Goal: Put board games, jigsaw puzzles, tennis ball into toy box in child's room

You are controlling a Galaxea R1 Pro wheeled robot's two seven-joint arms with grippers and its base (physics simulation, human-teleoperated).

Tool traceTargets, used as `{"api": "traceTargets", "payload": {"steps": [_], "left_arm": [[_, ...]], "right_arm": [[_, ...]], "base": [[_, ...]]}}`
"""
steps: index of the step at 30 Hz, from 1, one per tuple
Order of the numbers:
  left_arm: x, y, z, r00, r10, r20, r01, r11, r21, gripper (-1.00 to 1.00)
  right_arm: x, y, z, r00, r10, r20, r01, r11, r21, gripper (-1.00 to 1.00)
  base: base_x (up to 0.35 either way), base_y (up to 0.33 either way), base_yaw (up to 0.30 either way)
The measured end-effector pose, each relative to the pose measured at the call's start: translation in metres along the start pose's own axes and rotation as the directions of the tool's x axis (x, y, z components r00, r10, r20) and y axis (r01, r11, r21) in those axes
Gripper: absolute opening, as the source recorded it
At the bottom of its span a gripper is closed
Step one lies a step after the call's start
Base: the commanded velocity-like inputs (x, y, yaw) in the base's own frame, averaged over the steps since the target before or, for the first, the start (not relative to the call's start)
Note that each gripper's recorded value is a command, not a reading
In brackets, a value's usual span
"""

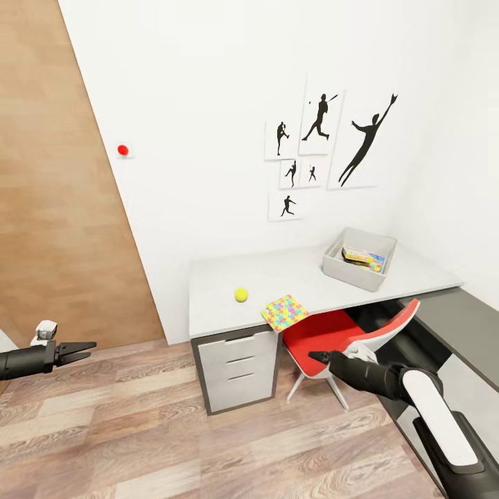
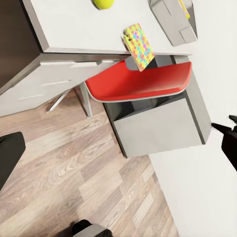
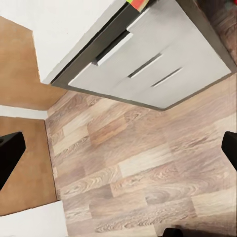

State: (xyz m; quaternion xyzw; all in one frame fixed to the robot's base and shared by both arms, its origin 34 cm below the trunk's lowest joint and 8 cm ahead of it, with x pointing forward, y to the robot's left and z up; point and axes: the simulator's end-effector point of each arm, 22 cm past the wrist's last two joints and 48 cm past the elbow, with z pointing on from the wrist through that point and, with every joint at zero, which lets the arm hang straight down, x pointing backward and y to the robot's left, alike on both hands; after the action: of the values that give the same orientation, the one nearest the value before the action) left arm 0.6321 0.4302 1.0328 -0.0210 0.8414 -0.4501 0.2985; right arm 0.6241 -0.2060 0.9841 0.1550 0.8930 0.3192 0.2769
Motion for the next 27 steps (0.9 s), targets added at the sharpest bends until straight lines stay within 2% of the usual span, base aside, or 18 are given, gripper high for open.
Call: {"api": "traceTargets", "payload": {"steps": [3,7,9,10,12,13,16,19,27], "left_arm": [[0.0,0.0,0.0,1.0,0.0,0.0,0.0,1.0,-0.001,1.0],[0.001,0.0,0.003,1.0,0.009,-0.001,-0.009,1.0,0.003,1.0],[0.002,-0.002,0.008,1.0,0.018,0.0,-0.018,1.0,0.013,1.0],[0.002,-0.003,0.01,1.0,0.021,0.0,-0.021,1.0,0.016,1.0],[0.003,-0.004,0.012,1.0,0.023,-0.001,-0.023,1.0,0.019,1.0],[0.003,-0.004,0.014,1.0,0.023,0.0,-0.023,0.999,0.023,1.0],[0.004,-0.006,0.018,1.0,0.023,0.002,-0.023,0.999,0.032,1.0],[0.005,-0.009,0.023,1.0,0.02,0.004,-0.02,0.999,0.045,1.0],[0.006,-0.012,0.029,1.0,0.016,0.005,-0.016,0.998,0.058,1.0]], "right_arm": [[-0.004,0.023,-0.005,1.0,-0.014,0.011,0.015,0.996,-0.082,1.0],[-0.007,0.056,-0.014,0.999,-0.023,0.024,0.027,0.973,-0.231,1.0],[-0.011,0.08,-0.024,0.999,-0.021,0.032,0.03,0.938,-0.344,1.0],[-0.013,0.092,-0.031,0.999,-0.015,0.038,0.029,0.914,-0.404,1.0],[-0.017,0.102,-0.04,0.999,-0.011,0.047,0.031,0.888,-0.459,1.0],[-0.021,0.11,-0.048,0.998,-0.006,0.058,0.035,0.863,-0.504,1.0],[-0.026,0.119,-0.059,0.997,0.0,0.072,0.04,0.828,-0.56,1.0],[-0.029,0.123,-0.064,0.997,0.005,0.078,0.042,0.81,-0.585,1.0],[-0.037,0.12,-0.07,0.995,0.019,0.095,0.041,0.803,-0.595,1.0]], "base": [[0.0,-0.071,0.0],[0.0,-0.11,0.0],[0.0,-0.125,0.0],[0.0,-0.125,0.0],[0.0,-0.097,0.0],[0.0,-0.063,0.0],[0.0,-0.036,0.0],[0.0,-0.015,0.0],[0.0,-0.195,-0.009]]}}
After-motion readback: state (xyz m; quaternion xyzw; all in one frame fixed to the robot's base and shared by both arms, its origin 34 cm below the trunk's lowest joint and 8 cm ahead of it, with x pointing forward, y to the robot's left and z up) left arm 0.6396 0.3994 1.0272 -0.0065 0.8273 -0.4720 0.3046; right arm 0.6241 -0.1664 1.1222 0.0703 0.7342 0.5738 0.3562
